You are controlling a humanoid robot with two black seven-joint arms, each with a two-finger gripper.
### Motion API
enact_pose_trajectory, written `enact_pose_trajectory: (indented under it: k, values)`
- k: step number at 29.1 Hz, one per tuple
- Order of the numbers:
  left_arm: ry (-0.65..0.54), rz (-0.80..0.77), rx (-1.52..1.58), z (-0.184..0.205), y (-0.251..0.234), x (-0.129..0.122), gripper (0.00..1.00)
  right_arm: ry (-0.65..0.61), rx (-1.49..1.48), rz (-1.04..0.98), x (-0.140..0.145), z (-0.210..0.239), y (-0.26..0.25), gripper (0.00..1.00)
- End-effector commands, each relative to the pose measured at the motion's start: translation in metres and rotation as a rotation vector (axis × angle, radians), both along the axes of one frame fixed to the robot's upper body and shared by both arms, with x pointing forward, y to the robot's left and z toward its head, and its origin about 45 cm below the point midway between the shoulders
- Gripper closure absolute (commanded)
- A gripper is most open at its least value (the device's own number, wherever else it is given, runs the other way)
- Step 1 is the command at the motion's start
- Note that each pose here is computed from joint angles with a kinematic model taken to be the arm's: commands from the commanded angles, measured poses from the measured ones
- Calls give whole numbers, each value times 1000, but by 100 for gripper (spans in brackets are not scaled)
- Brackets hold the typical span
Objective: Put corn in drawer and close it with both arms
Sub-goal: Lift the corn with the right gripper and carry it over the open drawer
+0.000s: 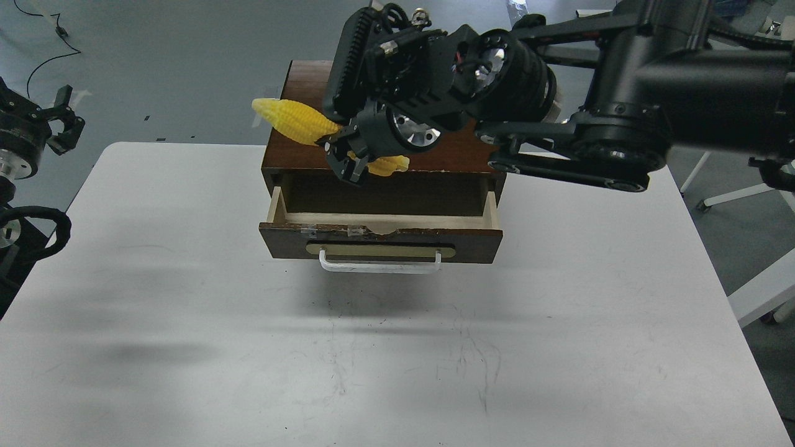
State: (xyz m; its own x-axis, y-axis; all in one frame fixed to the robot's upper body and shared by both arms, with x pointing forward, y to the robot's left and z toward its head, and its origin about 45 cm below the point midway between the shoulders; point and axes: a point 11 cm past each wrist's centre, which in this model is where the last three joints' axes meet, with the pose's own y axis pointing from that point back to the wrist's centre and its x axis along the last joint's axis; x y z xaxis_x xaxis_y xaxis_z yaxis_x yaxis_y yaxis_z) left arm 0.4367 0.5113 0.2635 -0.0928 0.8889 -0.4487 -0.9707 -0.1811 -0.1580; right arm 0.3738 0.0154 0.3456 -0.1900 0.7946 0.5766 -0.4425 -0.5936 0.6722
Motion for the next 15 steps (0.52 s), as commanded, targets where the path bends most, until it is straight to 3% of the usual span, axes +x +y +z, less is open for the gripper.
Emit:
enact_pose_trajectory:
  k: [1, 5, 7, 9, 11, 15]
  values:
    - [-1, 6, 4, 1, 3, -1, 1, -24, -74, 30, -3, -15, -7, 82]
    - [-2, 8, 5, 2, 4, -2, 1, -32, -95, 39, -3, -20, -9, 77]
    - [-4, 8, 5, 2, 4, -1, 1, -19, -99, 53, -9, -24, -9, 67]
    - [-2, 7, 5, 2, 4, -1, 1, -17, -101, 55, -10, -24, -9, 66]
    - [-2, 8, 5, 2, 4, -2, 1, -13, -100, 47, -8, -26, -12, 55]
    - [-2, 8, 5, 2, 4, -2, 1, -6, -113, 40, -8, -30, -16, 48]
